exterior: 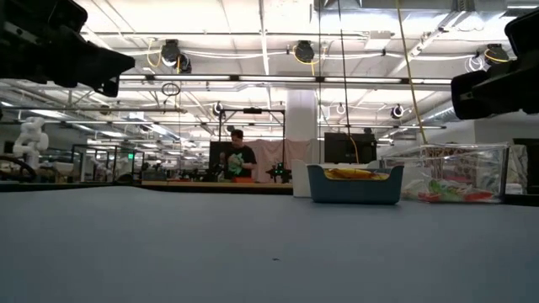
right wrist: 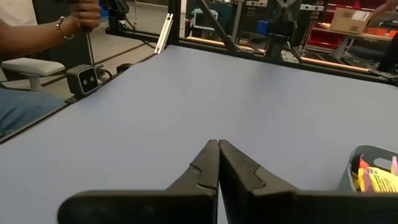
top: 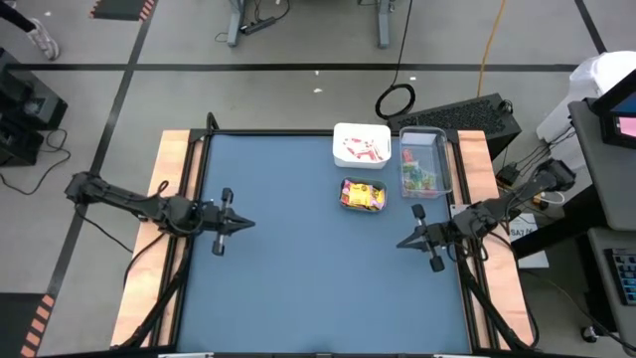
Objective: Sort candy
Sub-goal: Return to Home Position
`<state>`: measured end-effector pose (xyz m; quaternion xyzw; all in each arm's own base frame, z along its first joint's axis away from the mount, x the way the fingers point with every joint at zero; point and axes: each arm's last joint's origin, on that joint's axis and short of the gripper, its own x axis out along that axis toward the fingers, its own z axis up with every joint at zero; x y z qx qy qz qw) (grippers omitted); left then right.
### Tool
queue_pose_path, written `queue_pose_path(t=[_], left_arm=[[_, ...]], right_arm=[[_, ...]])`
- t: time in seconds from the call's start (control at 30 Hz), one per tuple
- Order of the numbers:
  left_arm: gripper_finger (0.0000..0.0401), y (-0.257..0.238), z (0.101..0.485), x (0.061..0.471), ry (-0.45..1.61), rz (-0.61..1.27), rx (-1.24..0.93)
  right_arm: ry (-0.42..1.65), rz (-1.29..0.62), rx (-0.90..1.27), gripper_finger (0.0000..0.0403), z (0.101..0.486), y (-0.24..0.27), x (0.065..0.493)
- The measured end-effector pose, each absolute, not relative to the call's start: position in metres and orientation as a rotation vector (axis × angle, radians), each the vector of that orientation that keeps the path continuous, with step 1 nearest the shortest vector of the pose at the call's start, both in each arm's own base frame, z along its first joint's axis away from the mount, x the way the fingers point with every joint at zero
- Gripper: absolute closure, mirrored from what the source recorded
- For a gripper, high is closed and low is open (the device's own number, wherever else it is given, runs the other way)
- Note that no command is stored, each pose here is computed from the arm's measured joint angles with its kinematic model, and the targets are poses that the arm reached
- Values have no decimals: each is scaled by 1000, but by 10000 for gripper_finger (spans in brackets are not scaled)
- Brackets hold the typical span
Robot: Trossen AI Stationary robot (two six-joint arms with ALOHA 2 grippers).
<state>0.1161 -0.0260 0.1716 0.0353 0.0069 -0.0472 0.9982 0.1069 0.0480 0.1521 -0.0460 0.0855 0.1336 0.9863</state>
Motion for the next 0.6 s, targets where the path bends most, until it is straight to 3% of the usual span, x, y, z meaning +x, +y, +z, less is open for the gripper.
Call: queue_pose_path(t=[0.6], left_arm=[[396,-21,169,98,23,-96,67]], right_arm=[[149,275,-137,403,154,45,101]])
